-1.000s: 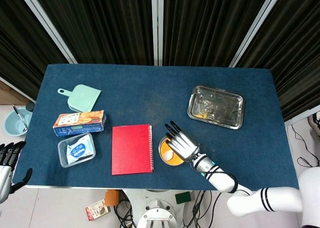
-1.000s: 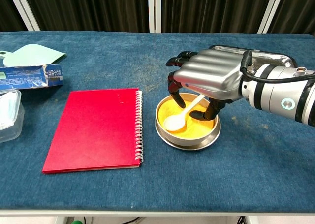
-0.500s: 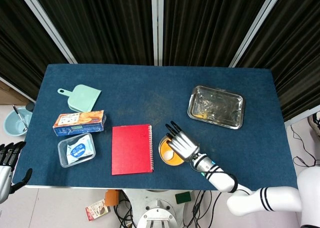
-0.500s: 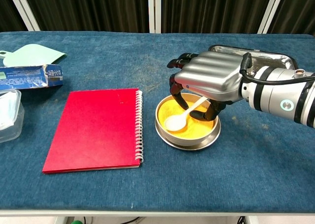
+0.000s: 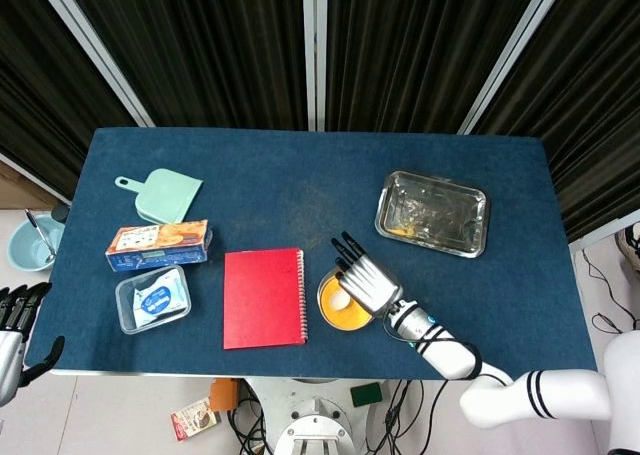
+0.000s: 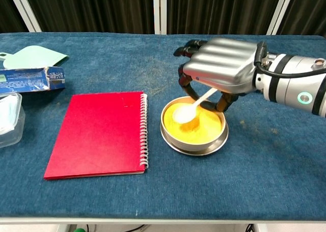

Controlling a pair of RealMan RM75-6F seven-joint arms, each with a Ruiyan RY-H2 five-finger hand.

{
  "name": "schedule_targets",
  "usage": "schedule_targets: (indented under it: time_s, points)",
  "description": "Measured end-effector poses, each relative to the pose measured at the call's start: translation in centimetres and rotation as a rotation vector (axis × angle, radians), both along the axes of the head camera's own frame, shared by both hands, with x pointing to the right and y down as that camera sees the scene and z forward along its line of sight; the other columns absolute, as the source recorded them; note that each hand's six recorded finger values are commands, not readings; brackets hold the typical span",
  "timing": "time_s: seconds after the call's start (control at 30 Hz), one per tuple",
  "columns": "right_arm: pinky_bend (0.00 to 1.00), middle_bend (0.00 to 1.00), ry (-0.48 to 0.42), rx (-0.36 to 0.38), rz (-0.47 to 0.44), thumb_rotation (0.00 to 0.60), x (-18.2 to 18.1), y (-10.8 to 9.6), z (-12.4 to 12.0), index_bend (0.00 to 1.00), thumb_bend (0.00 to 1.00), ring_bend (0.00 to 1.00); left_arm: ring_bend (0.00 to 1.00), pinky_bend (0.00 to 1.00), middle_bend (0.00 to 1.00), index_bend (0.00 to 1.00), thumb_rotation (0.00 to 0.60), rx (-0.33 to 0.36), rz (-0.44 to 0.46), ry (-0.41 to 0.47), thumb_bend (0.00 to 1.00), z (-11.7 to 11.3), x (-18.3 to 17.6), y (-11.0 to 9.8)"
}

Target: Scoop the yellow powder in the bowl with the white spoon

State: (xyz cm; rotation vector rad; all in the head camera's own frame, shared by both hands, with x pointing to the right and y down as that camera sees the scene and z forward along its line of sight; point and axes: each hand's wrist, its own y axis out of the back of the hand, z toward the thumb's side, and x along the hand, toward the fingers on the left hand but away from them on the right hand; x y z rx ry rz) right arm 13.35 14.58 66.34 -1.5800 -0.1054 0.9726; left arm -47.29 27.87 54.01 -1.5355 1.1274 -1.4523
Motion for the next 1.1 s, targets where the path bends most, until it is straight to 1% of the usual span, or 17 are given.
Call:
schedule_targets:
  time_s: [0.1, 0.2, 0.3, 0.33, 0.43, 0.53, 0.83, 1.1]
  points:
    - [0.00, 0.30, 0.045, 0.080, -0.064, 0.600, 0.1, -0.4, -0.6, 0.67, 0.44, 0.00, 0.07, 0.07, 0.11, 0.08, 0.600, -0.002, 0.001, 0.000, 0.33, 0.1, 0.0, 0.1]
    - [0.00, 0.30, 0.113, 0.177, -0.151, 0.600, 0.2, -0.7, -0.8, 0.68, 0.44, 0.00, 0.07, 0.07, 0.11, 0.08, 0.600, -0.001, -0.001, 0.000, 0.33, 0.0, 0.0, 0.1]
    - [0.00, 0.31, 0.199, 0.292, -0.263, 0.600, 0.3, -0.8, -0.9, 0.69, 0.44, 0.00, 0.07, 0.07, 0.11, 0.08, 0.600, 0.000, -0.002, 0.001, 0.33, 0.0, 0.1, 0.2]
    - [0.00, 0.31, 0.234, 0.339, -0.312, 0.600, 0.3, -0.7, -0.9, 0.69, 0.44, 0.01, 0.07, 0.07, 0.11, 0.08, 0.600, -0.001, -0.002, 0.002, 0.33, 0.0, 0.1, 0.3]
    - [0.00, 0.33, 0.308, 0.440, -0.426, 0.600, 0.1, -0.4, -0.7, 0.71, 0.44, 0.03, 0.07, 0.07, 0.11, 0.08, 0.600, -0.003, -0.004, 0.005, 0.33, 0.1, 0.1, 0.4]
    - [0.00, 0.34, 0.333, 0.501, -0.501, 0.600, -0.3, 0.2, -0.5, 0.72, 0.44, 0.04, 0.07, 0.07, 0.11, 0.08, 0.600, -0.005, -0.008, 0.006, 0.33, 0.2, 0.0, 0.5]
    - [0.00, 0.34, 0.333, 0.575, -0.568, 0.600, -1.4, 1.3, 0.1, 0.74, 0.44, 0.04, 0.07, 0.07, 0.11, 0.08, 0.600, -0.009, -0.015, 0.010, 0.33, 0.4, -0.2, 0.8]
    - [0.00, 0.35, 0.314, 0.584, -0.586, 0.600, -2.6, 2.5, 0.7, 0.74, 0.44, 0.05, 0.07, 0.07, 0.11, 0.08, 0.600, -0.015, -0.028, 0.016, 0.33, 0.7, -0.6, 1.2]
